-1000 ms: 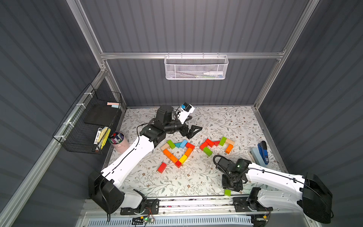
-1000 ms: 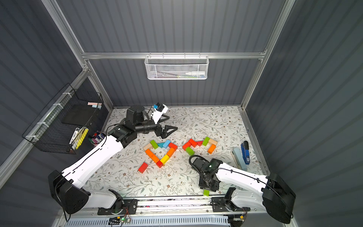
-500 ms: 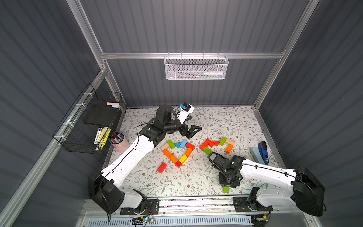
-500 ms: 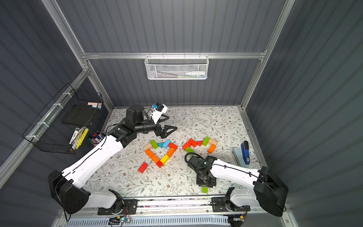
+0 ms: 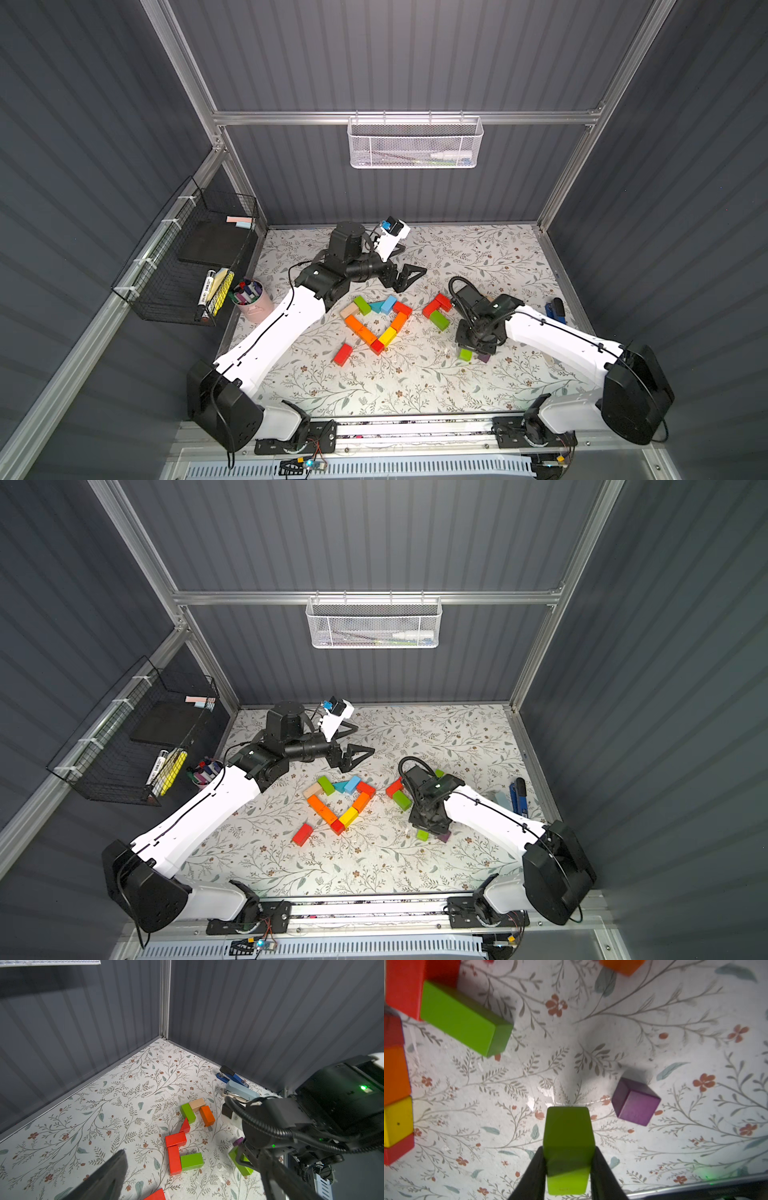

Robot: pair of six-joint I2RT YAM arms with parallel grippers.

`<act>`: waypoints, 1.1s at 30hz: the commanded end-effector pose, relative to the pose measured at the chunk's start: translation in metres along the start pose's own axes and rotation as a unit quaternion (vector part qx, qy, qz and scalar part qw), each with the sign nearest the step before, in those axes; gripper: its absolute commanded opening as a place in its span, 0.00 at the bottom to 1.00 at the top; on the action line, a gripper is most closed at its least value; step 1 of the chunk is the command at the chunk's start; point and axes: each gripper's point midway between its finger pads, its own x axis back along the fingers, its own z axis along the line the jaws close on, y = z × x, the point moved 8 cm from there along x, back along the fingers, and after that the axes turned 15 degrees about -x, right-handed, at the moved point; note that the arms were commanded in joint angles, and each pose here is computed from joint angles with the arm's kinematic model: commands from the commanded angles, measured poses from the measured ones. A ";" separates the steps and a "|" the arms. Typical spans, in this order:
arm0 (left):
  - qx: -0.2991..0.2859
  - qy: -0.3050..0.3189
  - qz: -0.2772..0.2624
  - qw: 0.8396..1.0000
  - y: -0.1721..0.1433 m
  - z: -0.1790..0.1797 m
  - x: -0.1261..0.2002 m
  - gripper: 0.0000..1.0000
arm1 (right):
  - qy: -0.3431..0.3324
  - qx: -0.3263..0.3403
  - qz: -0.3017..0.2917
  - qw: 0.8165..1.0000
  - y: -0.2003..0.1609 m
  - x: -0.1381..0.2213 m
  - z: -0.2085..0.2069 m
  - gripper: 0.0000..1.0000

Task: Assemble a heart with building blocks
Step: Assemble the building block at the center of the board.

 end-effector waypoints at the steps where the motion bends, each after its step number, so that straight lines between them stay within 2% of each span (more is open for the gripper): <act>1: -0.004 0.003 -0.009 1.000 0.002 0.002 0.003 0.99 | -0.007 -0.016 -0.024 1.000 0.017 -0.004 0.004 0.23; 9: -0.006 0.008 -0.010 1.000 0.002 0.003 0.005 0.99 | 0.007 -0.058 -0.026 0.998 0.048 -0.031 0.010 0.21; 14: -0.007 0.008 -0.010 1.000 0.002 0.003 0.006 0.99 | -0.007 -0.070 -0.019 0.997 0.063 -0.045 0.009 0.21; 33: -0.006 0.013 -0.007 1.000 0.000 0.005 0.006 0.99 | -0.017 -0.090 -0.012 0.996 0.083 -0.053 -0.001 0.21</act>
